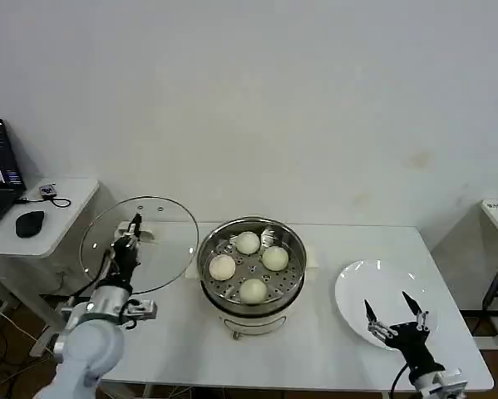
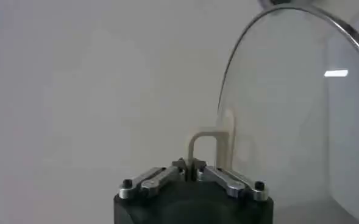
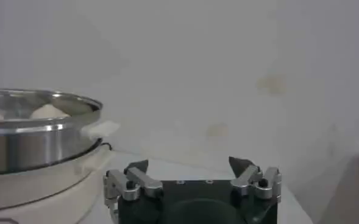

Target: Take steamed baozi put them in steamer then cover it.

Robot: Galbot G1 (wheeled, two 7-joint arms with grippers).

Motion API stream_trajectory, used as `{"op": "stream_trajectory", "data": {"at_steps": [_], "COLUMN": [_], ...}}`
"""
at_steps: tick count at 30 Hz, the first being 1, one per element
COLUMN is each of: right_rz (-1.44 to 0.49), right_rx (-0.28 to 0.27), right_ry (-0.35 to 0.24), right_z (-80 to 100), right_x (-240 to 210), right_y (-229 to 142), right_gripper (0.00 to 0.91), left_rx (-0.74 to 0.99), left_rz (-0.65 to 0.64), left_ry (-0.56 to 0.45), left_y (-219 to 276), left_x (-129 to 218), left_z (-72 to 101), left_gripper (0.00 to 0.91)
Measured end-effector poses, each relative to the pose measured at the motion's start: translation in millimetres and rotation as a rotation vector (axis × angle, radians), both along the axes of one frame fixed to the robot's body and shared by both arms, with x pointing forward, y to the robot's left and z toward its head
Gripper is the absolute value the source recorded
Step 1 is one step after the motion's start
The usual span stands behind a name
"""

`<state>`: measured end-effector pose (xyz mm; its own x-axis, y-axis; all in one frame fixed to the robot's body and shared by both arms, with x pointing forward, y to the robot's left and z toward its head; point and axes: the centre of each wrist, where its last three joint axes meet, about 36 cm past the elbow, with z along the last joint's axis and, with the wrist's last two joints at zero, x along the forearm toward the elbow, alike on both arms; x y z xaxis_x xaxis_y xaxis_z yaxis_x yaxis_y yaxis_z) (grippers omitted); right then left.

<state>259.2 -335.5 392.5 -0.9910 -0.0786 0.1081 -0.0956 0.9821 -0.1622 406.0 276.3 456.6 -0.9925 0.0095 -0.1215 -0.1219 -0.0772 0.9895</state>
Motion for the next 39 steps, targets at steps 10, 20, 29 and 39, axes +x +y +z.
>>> {"op": "stream_trajectory", "data": {"at_steps": [10, 20, 29, 39], "right_rz": [0.003, 0.013, 0.030, 0.048], "right_rx": [-0.012, -0.020, -0.024, -0.023], "right_ry": [0.008, 0.010, 0.013, 0.024], "right_z": [-11.3, -18.9, -23.9, -28.2], "right_x": [0, 4, 8, 9], "right_y": [13, 22, 30, 38], "right_gripper": [0.907, 0.907, 0.907, 0.907], "left_rx": [-0.055, -0.116, -0.121, -0.108], "left_rz": [-0.014, 0.000, -0.025, -0.040], "left_ry": [0.045, 0.076, 0.086, 0.114], "left_y": [-77, -149, -191, -212], "left_x": [22, 35, 26, 25], "left_z": [6.9, 2.9, -1.1, -10.6], "left_gripper": [0.000, 0.000, 0.000, 0.000]}}
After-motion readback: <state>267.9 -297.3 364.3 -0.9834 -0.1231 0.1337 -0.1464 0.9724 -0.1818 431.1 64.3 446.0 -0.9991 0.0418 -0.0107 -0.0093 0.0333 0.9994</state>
